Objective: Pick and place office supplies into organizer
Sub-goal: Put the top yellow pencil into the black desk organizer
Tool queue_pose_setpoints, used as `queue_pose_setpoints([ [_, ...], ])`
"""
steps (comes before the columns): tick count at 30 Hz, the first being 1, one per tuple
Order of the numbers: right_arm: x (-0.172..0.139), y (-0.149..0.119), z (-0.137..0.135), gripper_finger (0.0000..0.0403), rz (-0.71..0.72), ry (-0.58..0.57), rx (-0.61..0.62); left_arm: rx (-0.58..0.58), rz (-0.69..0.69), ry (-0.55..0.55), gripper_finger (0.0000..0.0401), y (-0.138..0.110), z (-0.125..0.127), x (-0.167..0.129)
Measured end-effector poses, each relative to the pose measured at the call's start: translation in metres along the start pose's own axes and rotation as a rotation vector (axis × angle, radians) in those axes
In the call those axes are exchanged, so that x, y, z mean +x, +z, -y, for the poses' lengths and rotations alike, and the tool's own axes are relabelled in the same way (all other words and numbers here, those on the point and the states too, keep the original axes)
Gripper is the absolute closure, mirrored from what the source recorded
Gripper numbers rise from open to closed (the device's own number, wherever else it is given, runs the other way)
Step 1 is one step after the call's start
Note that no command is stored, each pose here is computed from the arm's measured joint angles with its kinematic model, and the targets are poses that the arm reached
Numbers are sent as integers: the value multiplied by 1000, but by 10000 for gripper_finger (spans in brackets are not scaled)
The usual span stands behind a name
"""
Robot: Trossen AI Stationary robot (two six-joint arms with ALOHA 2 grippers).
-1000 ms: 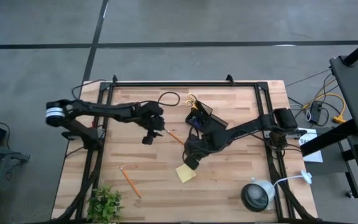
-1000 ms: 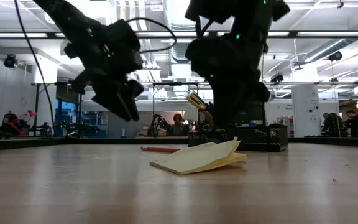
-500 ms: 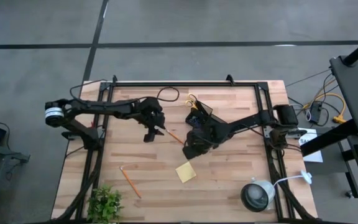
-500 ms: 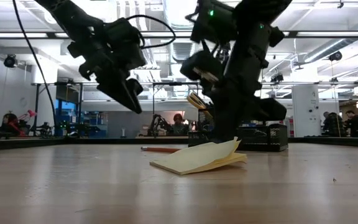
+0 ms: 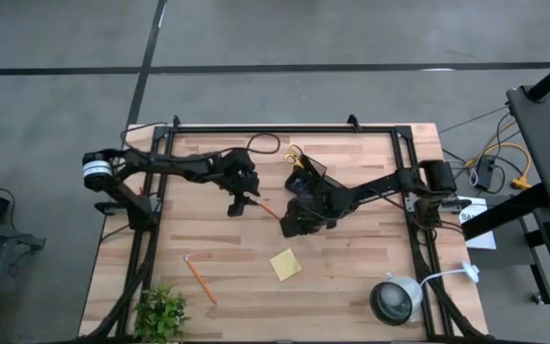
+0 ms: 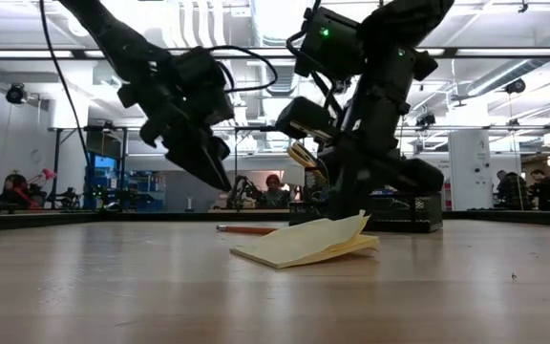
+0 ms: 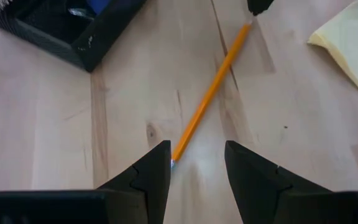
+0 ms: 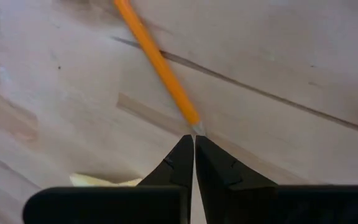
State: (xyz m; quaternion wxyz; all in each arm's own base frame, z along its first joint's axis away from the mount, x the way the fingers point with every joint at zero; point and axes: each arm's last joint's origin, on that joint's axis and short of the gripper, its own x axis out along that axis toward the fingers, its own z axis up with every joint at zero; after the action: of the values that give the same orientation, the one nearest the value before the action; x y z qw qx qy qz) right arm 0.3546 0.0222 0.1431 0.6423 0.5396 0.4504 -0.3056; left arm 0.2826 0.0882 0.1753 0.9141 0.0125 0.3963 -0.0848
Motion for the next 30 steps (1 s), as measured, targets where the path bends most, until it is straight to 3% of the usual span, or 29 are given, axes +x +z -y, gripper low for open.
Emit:
queue_pose_setpoints([
  [15,13,2,2,394,45,-15,0,-13,-7,5,265,-2,-4,1],
  [30,-3,-12,-8,394,82,-53,-27,-14,-3,10,265,-2,-5,1],
])
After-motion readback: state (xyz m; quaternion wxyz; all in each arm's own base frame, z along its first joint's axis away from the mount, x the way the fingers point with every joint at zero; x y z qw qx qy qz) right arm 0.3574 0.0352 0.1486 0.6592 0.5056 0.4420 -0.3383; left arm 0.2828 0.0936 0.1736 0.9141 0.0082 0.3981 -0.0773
